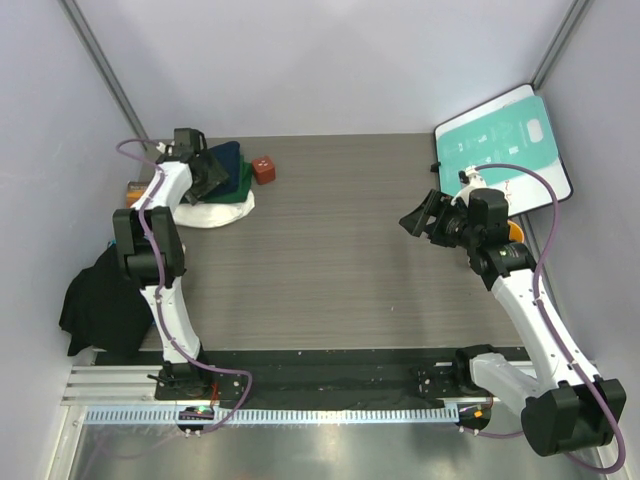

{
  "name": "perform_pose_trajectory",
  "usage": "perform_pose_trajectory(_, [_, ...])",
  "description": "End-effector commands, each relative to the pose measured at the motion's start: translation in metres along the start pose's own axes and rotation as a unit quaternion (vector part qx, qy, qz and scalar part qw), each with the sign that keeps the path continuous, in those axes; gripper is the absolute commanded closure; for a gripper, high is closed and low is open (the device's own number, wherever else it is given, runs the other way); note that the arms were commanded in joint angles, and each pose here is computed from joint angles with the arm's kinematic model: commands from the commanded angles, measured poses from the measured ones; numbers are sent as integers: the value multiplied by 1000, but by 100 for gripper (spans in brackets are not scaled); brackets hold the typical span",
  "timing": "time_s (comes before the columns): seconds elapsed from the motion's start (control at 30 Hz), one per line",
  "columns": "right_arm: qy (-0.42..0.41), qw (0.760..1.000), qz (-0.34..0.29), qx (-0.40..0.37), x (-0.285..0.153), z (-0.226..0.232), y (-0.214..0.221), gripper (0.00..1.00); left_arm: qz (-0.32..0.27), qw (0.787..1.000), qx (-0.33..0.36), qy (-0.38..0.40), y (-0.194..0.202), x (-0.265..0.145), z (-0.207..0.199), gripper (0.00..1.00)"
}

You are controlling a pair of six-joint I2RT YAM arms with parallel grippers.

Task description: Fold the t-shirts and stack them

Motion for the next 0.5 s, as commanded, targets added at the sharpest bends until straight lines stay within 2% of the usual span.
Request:
perform_pose_trajectory(0.0, [4,1000,-7,-10,-1,0,-2,23,-26,1000,0,-2,-1,12,1,27])
perform_pose_trajectory(0.17, [8,1000,-1,-8,0,-3,1,23,-33,999,2,-12,-2,13,4,34])
perform_pose_trajectory(0.23, [8,1000,-1,-7,1,-4,2,23,-39,999,5,-16,-4,13,4,44])
perform_pose_trajectory(0.4, [8,1000,1,-6,1,-4,3,23,-49,999,9,-5,-11,4,2,62])
perform_pose_trajectory(0.47, [8,1000,2,-6,2,-5,3,23,-55,998,9,-4,-13,1,1,74])
Point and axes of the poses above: each gripper's point midway between its finger pads, its own x axis out along the fingers, its own z axis along the line the jaws close on, y = z × x, the point moved 8 cm from there along -x, back along the fingers, and after that the axes turned 12 degrees about x, right-handed, at the moved point
